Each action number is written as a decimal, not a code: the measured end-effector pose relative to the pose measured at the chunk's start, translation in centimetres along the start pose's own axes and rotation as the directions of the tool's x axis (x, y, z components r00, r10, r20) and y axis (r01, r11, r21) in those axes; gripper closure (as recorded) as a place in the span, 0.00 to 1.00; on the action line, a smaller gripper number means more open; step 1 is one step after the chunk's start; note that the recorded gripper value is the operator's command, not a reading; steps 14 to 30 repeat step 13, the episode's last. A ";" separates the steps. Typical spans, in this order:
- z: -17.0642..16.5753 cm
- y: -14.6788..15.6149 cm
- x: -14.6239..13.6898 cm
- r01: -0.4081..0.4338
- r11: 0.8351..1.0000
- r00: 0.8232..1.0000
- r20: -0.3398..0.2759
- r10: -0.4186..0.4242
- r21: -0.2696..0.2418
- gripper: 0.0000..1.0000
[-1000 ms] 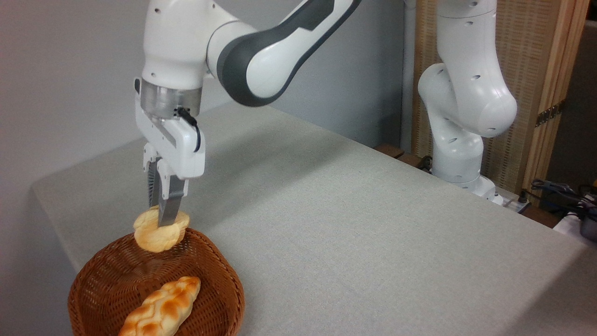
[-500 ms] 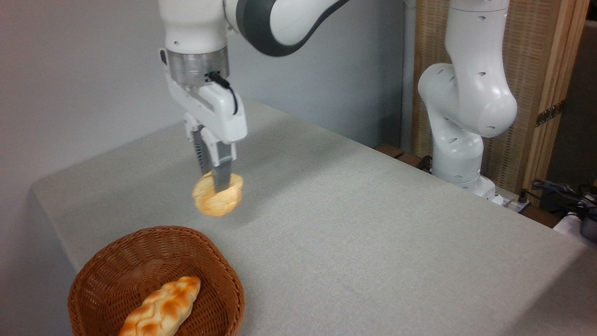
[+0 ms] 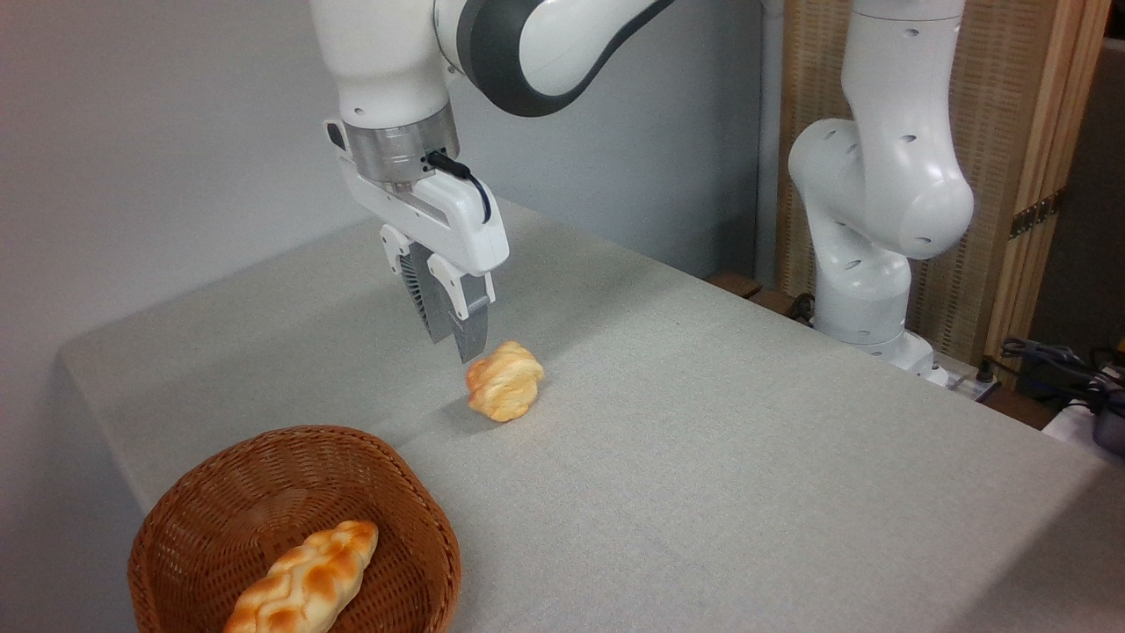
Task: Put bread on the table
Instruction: 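Lower the bun onto the table and open the gripper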
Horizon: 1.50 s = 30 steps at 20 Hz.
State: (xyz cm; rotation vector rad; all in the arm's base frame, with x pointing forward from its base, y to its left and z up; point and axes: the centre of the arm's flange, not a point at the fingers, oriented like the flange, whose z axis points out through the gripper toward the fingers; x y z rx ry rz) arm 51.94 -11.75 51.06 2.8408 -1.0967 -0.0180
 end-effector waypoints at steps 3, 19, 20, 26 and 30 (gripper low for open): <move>0.2 0.0 0.1 -0.001 1.000 1.000 0.004 0.001 -0.001 0.00; -5.8 -1.7 0.3 0.004 0.995 0.996 -0.094 0.005 0.101 0.00; -5.8 -1.7 0.3 0.004 0.995 0.996 -0.094 0.005 0.101 0.00; -5.8 -1.7 0.3 0.004 0.995 0.996 -0.094 0.005 0.101 0.00; -5.8 -1.7 0.3 0.004 0.995 0.996 -0.094 0.005 0.101 0.00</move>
